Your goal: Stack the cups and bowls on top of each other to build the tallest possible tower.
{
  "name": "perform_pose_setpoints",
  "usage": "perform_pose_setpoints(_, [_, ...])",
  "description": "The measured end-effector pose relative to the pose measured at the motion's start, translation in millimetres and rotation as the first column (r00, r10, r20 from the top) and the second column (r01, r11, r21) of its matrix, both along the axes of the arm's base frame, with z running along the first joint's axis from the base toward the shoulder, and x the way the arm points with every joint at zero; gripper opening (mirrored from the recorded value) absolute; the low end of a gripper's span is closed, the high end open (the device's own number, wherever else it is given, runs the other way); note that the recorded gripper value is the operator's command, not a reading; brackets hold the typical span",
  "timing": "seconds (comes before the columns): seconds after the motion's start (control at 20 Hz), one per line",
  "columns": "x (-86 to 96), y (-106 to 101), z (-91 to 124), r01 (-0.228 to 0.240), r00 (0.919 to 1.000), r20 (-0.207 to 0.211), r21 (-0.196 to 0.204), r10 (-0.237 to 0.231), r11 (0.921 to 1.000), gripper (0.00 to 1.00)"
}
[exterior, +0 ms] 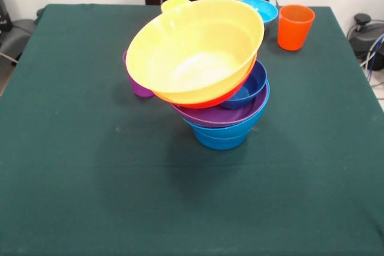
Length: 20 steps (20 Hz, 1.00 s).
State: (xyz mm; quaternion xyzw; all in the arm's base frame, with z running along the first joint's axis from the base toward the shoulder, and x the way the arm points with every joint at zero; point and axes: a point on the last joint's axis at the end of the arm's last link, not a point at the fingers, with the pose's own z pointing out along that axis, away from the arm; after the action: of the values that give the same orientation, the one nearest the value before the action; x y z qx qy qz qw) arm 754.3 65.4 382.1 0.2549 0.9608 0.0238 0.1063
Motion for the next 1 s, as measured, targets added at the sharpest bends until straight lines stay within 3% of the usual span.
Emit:
perform_pose_setpoints(0.35, [-18.8,22.5,-30.4,-0.034,0.9992,-0.019,-0.007,0.034,0.9994,1.00])
perform_pose_setpoints(1.0, [-46.7,37.5,-94.6,-0.064,0.9979,0.012,-0.022,0.064,0.9977,1.00])
